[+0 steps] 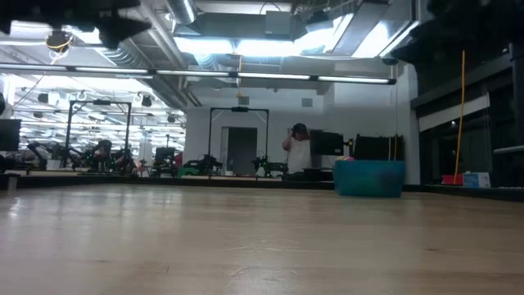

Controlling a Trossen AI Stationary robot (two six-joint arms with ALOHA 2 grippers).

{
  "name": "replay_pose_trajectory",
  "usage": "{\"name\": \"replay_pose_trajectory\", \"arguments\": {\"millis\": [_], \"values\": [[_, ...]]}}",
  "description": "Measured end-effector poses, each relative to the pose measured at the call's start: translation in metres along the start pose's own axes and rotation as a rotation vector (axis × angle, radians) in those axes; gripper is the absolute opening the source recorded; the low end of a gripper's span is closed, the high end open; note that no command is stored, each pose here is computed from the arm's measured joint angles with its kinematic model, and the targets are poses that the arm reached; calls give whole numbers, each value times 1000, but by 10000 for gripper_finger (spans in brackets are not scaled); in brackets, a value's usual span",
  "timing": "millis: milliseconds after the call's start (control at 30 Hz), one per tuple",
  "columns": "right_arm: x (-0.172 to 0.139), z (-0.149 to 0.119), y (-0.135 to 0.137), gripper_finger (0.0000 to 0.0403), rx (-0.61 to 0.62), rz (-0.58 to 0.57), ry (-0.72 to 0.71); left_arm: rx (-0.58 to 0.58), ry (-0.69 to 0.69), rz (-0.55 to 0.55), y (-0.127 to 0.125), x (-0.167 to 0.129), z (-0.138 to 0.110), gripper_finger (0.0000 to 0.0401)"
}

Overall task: Pick and placing Produce into tupperware
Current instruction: Return to Home Position

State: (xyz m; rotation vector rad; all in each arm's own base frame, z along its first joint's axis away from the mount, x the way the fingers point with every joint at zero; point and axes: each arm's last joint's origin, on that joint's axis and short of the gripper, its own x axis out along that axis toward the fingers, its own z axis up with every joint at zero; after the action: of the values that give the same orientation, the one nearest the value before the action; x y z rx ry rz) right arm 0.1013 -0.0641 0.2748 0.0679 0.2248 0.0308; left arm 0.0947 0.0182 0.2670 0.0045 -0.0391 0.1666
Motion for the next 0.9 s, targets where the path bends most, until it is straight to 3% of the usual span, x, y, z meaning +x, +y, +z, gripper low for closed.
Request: {"name": "replay_pose_trajectory", "arguments": {"millis": [167,333,567,800,900], "values": [[-10,-21,13,297,-48,13,-131,-45,-15,58,1,-6,-33,293],[-12,-37,22,297,-44,109,-238,-47,-108,54,1,-9,-53,293],[-3,-66,27,297,-33,190,-283,-76,-59,51,1,-5,-85,293],[12,-95,26,297,-38,178,-337,-75,-54,81,2,-3,-93,293],[12,-93,27,297,-38,180,-344,-72,-53,82,2,-3,-93,293]]}}
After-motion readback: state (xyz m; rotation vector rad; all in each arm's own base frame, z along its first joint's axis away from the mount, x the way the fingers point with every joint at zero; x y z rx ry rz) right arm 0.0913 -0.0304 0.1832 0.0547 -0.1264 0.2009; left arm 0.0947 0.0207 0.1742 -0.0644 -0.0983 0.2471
